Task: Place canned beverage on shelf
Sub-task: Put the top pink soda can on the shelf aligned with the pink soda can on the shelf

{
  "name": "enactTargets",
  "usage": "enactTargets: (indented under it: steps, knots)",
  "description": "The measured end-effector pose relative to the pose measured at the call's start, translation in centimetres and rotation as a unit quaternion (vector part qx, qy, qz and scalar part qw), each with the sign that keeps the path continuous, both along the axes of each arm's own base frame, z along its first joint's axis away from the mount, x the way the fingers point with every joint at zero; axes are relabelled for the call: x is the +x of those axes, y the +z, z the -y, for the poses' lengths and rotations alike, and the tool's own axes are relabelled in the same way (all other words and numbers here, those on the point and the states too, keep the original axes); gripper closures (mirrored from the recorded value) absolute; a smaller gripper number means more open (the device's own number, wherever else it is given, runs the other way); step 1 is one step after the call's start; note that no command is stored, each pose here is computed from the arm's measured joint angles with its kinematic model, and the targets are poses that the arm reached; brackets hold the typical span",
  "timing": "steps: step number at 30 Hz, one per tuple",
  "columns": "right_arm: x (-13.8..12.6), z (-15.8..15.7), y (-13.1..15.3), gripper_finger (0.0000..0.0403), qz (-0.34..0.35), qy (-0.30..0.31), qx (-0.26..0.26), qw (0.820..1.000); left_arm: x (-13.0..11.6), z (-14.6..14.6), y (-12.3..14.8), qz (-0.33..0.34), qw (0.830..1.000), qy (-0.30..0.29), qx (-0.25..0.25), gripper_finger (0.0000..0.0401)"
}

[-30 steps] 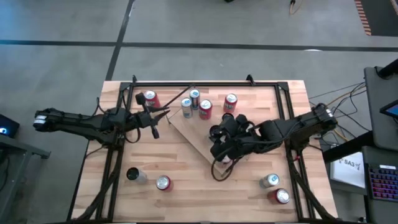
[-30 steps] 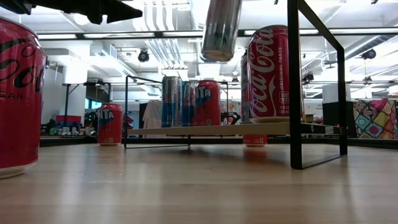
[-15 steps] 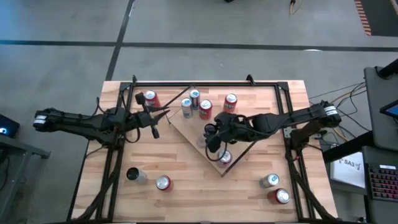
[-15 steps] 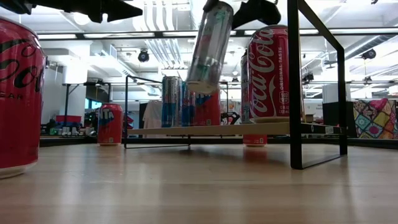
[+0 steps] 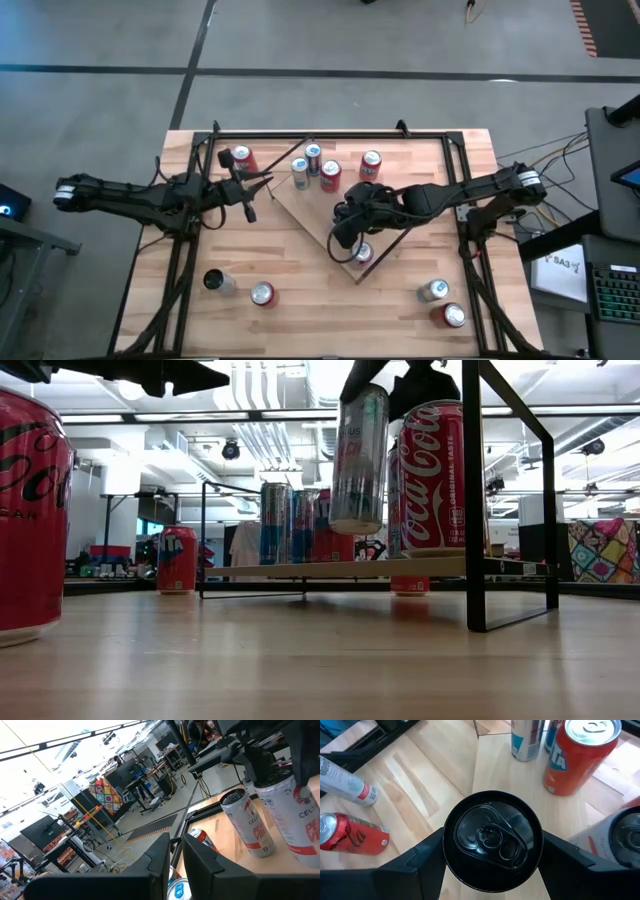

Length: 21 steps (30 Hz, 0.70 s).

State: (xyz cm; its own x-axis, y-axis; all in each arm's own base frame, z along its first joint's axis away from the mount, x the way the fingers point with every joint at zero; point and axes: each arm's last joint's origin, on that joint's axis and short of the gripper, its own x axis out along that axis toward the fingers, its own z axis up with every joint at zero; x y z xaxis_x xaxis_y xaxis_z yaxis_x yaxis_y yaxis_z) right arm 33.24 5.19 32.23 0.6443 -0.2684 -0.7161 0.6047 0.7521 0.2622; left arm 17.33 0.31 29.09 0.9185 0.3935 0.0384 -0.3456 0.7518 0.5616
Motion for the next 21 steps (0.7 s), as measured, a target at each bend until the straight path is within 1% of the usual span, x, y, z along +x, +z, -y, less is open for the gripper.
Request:
enactTargets:
  steps: [7, 10, 16, 21]
  knots:
    - [-0.2, 0.2, -0.1, 0.0156, -0.008, -0.022, -0.010, 1.000, 0.0, 0.0, 0.0, -0.001, 1.000, 0.000, 0.001, 0.0365]
    - [-0.4, 0.3, -0.3, 0.0156, -0.021, -0.026, -0.018, 0.999, 0.0, 0.0, 0.0, -0.001, 1.000, 0.000, 0.002, 0.0365]
    - [-0.4, 0.2, -0.3, 0.0156, -0.023, -0.020, -0.023, 0.999, 0.0, 0.0, 0.0, -0.001, 1.000, 0.000, 0.002, 0.0365]
    - [0.1, 0.2, -1.1, 0.0156, -0.039, -0.010, -0.032, 0.999, 0.0, 0.0, 0.0, -0.001, 1.000, 0.000, 0.002, 0.0365]
